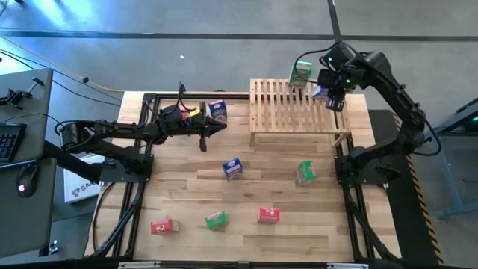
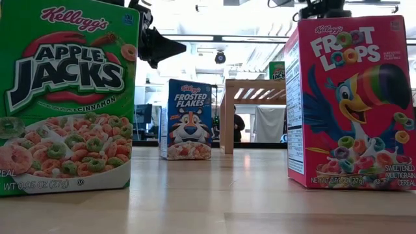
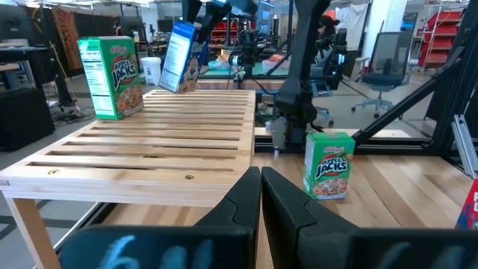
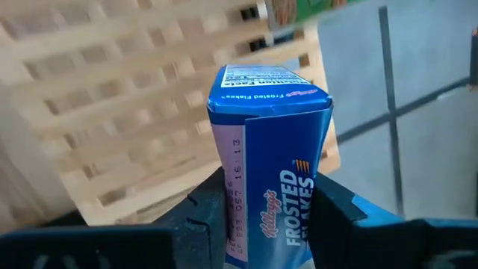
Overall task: Stack cereal on shelf
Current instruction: Put the bottom right blue cereal box on the shelf, then put the top left red cereal box on the shelf
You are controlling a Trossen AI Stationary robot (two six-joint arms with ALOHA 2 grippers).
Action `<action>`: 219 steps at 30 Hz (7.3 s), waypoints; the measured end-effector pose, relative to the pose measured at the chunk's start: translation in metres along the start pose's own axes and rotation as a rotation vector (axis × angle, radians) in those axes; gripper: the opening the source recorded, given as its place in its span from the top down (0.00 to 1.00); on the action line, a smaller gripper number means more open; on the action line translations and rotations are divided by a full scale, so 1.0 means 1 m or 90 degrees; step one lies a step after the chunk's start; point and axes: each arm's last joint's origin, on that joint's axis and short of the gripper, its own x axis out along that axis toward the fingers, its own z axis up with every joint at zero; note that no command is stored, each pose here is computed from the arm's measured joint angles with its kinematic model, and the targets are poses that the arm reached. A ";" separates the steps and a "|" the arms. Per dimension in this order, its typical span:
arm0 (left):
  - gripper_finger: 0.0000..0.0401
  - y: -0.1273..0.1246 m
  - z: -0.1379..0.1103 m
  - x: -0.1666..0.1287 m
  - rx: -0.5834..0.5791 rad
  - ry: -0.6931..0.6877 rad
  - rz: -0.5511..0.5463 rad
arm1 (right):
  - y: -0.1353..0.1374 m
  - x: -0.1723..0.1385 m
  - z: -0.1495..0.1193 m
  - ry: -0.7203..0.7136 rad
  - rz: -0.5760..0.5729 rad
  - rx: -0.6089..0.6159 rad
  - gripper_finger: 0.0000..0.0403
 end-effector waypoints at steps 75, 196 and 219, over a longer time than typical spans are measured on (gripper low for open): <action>0.99 0.000 0.000 0.000 0.005 -0.001 -0.004 | 0.068 0.083 -0.035 -0.047 -0.147 0.532 1.00; 0.99 0.000 -0.003 0.000 -0.033 0.017 0.004 | 0.056 0.108 -0.020 -0.270 -0.264 0.544 1.00; 0.94 -0.012 0.113 -0.032 -0.121 0.451 0.089 | 0.169 0.077 -0.048 -0.802 0.073 0.256 1.00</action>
